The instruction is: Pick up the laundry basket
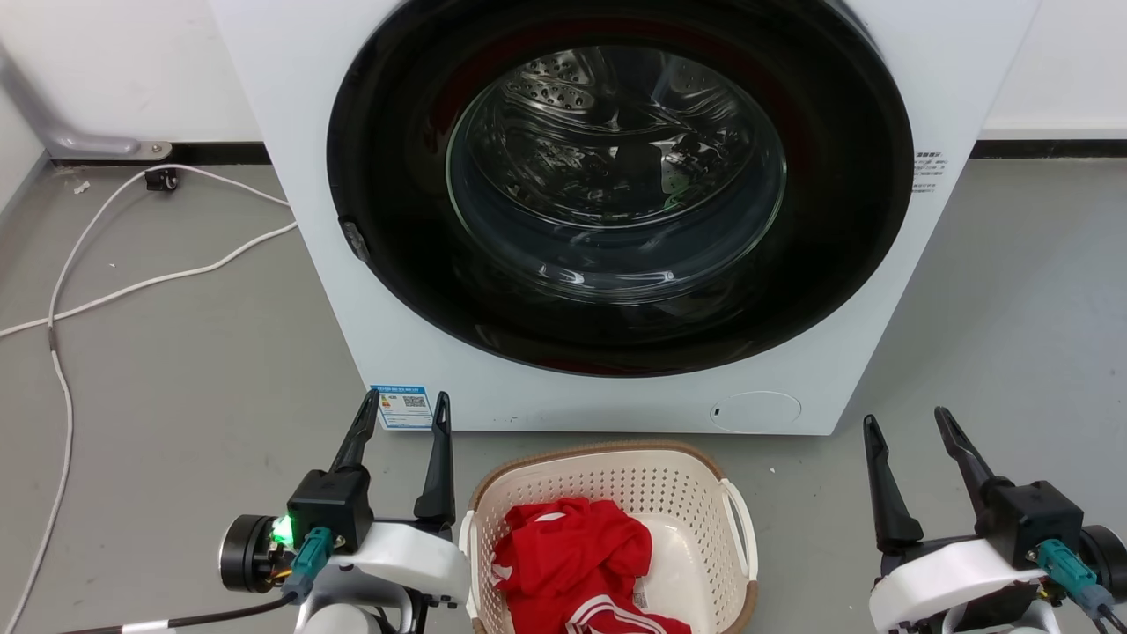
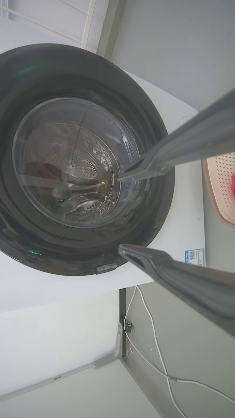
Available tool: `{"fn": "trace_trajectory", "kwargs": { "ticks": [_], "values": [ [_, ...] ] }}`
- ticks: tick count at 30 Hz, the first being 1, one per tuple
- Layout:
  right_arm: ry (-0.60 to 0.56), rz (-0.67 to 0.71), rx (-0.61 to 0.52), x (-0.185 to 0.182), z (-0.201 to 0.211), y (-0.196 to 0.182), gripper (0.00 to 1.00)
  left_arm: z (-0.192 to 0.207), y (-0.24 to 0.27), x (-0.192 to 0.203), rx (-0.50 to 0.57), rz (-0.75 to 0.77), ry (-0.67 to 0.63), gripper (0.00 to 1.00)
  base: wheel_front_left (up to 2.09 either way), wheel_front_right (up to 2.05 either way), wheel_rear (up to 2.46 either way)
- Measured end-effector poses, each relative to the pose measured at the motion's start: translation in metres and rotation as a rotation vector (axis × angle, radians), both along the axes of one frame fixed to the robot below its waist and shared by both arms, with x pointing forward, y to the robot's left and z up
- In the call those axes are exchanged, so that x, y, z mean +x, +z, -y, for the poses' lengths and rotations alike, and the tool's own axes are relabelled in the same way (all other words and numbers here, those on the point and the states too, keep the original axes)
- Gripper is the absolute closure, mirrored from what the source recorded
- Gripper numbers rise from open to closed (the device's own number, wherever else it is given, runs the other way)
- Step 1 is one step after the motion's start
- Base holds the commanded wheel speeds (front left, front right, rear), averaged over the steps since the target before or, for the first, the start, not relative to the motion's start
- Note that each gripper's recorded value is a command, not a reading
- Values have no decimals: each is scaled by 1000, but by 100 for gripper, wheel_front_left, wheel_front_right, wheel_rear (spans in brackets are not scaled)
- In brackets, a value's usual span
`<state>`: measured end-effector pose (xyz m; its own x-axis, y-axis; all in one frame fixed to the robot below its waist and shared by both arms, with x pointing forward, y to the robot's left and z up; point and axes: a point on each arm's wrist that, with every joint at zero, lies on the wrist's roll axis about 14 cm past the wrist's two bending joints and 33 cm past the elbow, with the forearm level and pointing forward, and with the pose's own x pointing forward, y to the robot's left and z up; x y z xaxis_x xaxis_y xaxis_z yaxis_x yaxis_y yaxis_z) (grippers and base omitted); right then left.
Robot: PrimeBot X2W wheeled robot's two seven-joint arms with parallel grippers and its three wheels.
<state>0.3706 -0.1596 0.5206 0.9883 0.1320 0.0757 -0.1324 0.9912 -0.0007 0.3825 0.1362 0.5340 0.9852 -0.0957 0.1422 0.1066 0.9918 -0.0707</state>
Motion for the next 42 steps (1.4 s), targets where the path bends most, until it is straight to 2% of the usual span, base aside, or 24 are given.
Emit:
{"fn": "trace_trajectory", "kwargs": {
  "ticks": [13, 31, 37, 42],
  "values": [
    [17, 20, -82, -1, -5, 1, 0, 5, 1, -1, 70, 26, -9, 0, 0, 0, 0],
    [16, 9, -68, 0, -4, -3, 0, 4, -3, 0, 65, 13, -6, 0, 0, 0, 0],
    [10, -61, -36, 2, -3, -21, 0, 2, -20, 3, 52, -40, 2, 0, 0, 0, 0],
    [13, -164, -10, 4, -4, -48, 0, 0, -53, 6, 33, -147, 5, 0, 0, 0, 0]
  ]
}}
